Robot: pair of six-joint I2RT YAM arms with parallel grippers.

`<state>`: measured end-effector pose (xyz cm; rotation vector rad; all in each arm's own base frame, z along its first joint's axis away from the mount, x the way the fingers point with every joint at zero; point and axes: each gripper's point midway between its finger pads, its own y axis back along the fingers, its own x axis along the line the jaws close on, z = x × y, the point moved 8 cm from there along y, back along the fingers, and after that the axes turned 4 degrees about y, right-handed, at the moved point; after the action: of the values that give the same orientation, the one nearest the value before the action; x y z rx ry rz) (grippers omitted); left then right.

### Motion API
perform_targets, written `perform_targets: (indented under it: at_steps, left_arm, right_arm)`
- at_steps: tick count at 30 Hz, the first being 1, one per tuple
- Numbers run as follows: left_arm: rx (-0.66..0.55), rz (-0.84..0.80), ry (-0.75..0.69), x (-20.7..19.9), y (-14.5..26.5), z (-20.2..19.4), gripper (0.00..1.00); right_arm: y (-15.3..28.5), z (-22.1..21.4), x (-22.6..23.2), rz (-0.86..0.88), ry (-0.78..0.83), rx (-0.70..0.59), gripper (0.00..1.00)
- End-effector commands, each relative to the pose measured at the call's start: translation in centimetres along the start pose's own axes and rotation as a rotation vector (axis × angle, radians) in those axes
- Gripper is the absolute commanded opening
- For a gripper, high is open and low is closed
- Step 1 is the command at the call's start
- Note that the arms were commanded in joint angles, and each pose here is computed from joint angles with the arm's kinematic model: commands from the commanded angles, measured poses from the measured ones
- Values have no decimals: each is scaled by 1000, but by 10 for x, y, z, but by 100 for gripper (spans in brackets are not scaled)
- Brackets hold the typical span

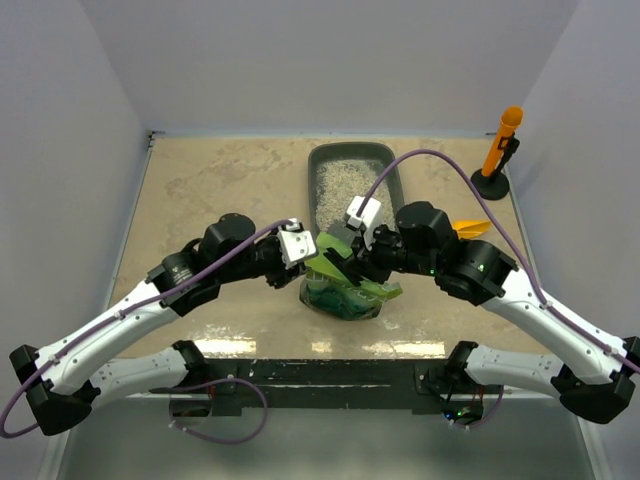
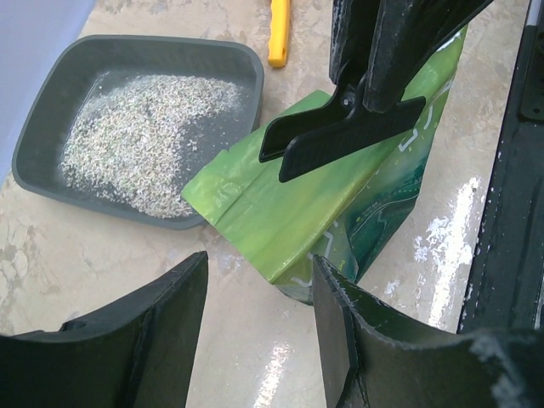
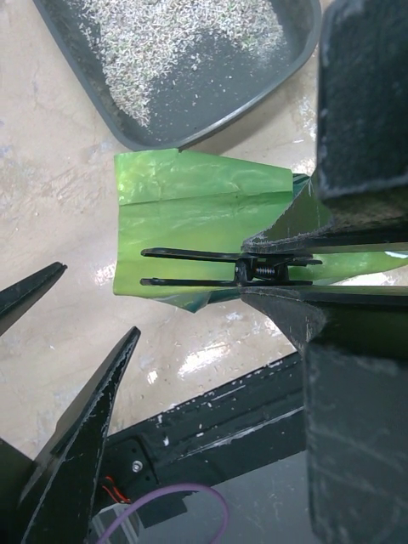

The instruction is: Fill the litter box with clean litter

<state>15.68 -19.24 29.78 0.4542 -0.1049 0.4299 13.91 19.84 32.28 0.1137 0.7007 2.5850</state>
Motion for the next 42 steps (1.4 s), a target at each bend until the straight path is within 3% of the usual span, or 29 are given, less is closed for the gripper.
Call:
perform_targets:
  at_steps: [1, 12, 24, 37, 39, 42]
  left_arm:
    - [-35, -2, -12, 1, -3, 3, 57]
    - [-61, -17, -29, 1, -2, 6, 57]
    - [-73, -277, -205, -21, -27, -24, 63]
    - [-42, -254, -220, -12, -62, -31, 65]
    - [-44, -247, -223, -9, -64, -28, 61]
    - [-29, -243, -220, -7, -70, -26, 33]
  right_arm:
    - [6, 6, 4, 19, -8, -52, 0]
    - [-3, -2, 5, 4, -9, -16, 0]
    - [9, -2, 3, -39, -7, -23, 0]
    - [16, -8, 6, -22, -2, -23, 0]
    - [14, -9, 7, -12, -8, -24, 0]
    - [10, -9, 10, 14, -11, -32, 0]
